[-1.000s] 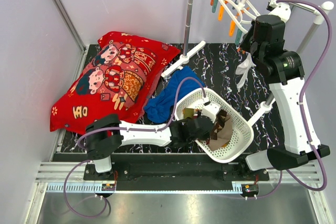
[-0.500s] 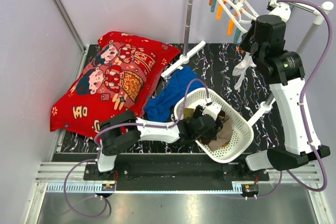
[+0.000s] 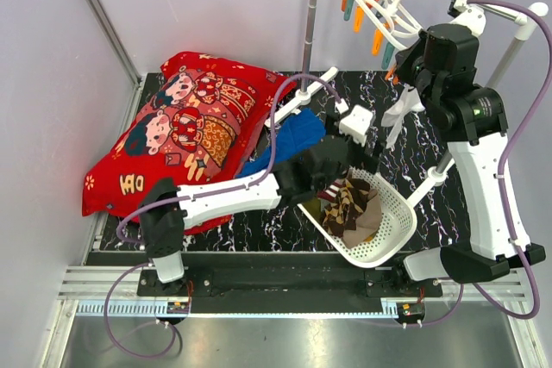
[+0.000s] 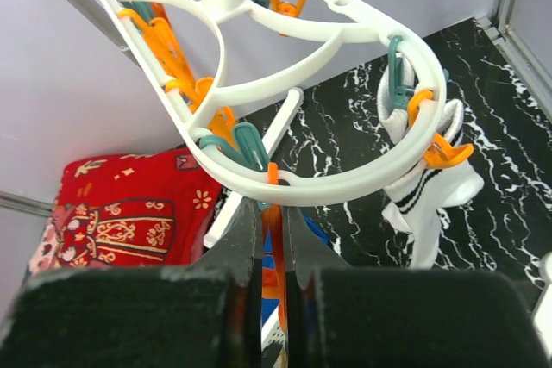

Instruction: Remove the socks clipped to the hanger

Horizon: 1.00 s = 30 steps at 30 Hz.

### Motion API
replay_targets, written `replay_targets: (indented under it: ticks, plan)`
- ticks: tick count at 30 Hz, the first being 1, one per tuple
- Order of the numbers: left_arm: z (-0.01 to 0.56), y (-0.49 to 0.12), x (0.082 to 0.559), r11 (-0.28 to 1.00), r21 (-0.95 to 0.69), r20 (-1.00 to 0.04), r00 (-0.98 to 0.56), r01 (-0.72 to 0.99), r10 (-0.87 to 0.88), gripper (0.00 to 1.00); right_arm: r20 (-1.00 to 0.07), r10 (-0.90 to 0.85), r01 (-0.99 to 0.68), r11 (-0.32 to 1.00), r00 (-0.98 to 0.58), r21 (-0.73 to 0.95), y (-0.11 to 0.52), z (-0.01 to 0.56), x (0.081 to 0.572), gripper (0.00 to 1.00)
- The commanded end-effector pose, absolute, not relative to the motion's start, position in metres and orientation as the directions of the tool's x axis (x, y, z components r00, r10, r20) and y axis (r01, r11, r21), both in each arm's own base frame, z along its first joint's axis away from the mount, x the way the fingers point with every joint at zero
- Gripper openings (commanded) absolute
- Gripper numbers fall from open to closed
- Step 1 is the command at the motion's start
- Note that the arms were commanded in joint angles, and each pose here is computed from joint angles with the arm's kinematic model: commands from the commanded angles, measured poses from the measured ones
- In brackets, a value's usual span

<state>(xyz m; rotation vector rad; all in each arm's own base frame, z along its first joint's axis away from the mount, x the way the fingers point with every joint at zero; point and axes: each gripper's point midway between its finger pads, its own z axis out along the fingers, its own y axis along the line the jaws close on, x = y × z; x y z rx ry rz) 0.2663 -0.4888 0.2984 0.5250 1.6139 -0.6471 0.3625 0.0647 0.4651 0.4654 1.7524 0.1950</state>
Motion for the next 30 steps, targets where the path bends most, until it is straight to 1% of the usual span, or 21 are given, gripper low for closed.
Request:
replay_targets:
  ticks: [1,6,11,12,13,14,15,17,18,20,22,23,25,26,27,28,29,30]
  plan:
    - [0.321,-0.512,0.287,0.720,-0.093,-0.996,-0.057,0.687,-0.074,0.99,-0.854,0.516,0.092,0.855,-0.061,0.510,0.076,0.512,0.352,0.04]
    - [0.335,-0.543,0.310,0.702,-0.081,-0.992,0.008,0.708,-0.123,0.99,-0.846,0.529,0.063,0.848,-0.061,0.526,0.081,0.514,0.352,0.04]
    - [0.337,-0.567,0.329,0.658,-0.146,-0.979,-0.013,0.739,-0.204,0.97,-0.839,0.543,0.036,0.839,-0.032,0.542,0.081,0.521,0.347,0.04]
    - [0.324,-0.574,0.335,0.659,-0.151,-0.980,-0.022,0.737,-0.199,0.97,-0.837,0.546,0.029,0.838,-0.033,0.545,0.082,0.522,0.346,0.04]
    - [0.336,-0.575,0.341,0.657,-0.167,-0.973,-0.015,0.735,-0.230,0.96,-0.835,0.549,0.026,0.836,-0.033,0.548,0.082,0.522,0.345,0.04]
    - [0.335,-0.579,0.344,0.654,-0.182,-0.970,-0.025,0.734,-0.242,0.96,-0.834,0.550,0.022,0.835,-0.036,0.549,0.083,0.522,0.345,0.04]
    - [0.318,-0.586,0.350,0.659,-0.183,-0.974,-0.042,0.729,-0.223,0.96,-0.828,0.559,0.020,0.829,-0.035,0.559,0.084,0.522,0.345,0.04]
    - [0.324,-0.588,0.361,0.656,-0.209,-0.965,-0.045,0.725,-0.258,0.95,-0.822,0.569,0.012,0.822,-0.031,0.569,0.084,0.520,0.343,0.05]
    - [0.309,-0.594,0.365,0.657,-0.211,-0.967,-0.057,0.724,-0.247,0.94,-0.817,0.576,0.007,0.817,-0.031,0.576,0.085,0.520,0.343,0.05]
    - [0.310,-0.595,0.373,0.643,-0.228,-0.962,-0.066,0.731,-0.267,0.85,-0.814,0.580,-0.004,0.814,-0.033,0.580,0.086,0.519,0.341,0.05]
    - [0.307,-0.598,0.375,0.624,-0.233,-0.959,-0.069,0.746,-0.276,0.70,-0.814,0.579,-0.008,0.815,-0.034,0.580,0.087,0.519,0.340,0.05]
    - [0.307,-0.598,0.374,0.616,-0.235,-0.957,-0.067,0.752,-0.283,0.45,-0.815,0.579,-0.008,0.815,-0.036,0.579,0.087,0.518,0.340,0.06]
    - [0.315,-0.598,0.367,0.588,-0.233,-0.955,-0.068,0.775,-0.288,0.27,-0.817,0.575,-0.007,0.818,-0.035,0.576,0.086,0.516,0.339,0.06]
    - [0.326,-0.596,0.362,0.571,-0.233,-0.951,-0.063,0.787,-0.302,0.12,-0.817,0.575,-0.012,0.817,-0.031,0.576,0.086,0.517,0.338,0.08]
    - [0.322,-0.594,0.358,0.559,-0.231,-0.955,-0.075,0.796,-0.288,0.05,-0.821,0.570,-0.016,0.821,-0.036,0.571,0.087,0.516,0.337,0.11]
    - [0.324,-0.595,0.350,0.529,-0.238,-0.953,-0.091,0.815,-0.288,0.00,-0.824,0.566,-0.025,0.823,-0.037,0.567,0.087,0.516,0.336,0.14]
    - [0.342,-0.588,0.342,0.507,-0.244,-0.947,-0.090,0.826,-0.310,0.00,-0.825,0.564,-0.054,0.823,-0.041,0.565,0.091,0.519,0.333,0.19]
    - [0.330,-0.585,0.336,0.494,-0.250,-0.950,-0.113,0.833,-0.290,0.00,-0.836,0.546,-0.075,0.833,-0.047,0.549,0.093,0.517,0.330,0.29]
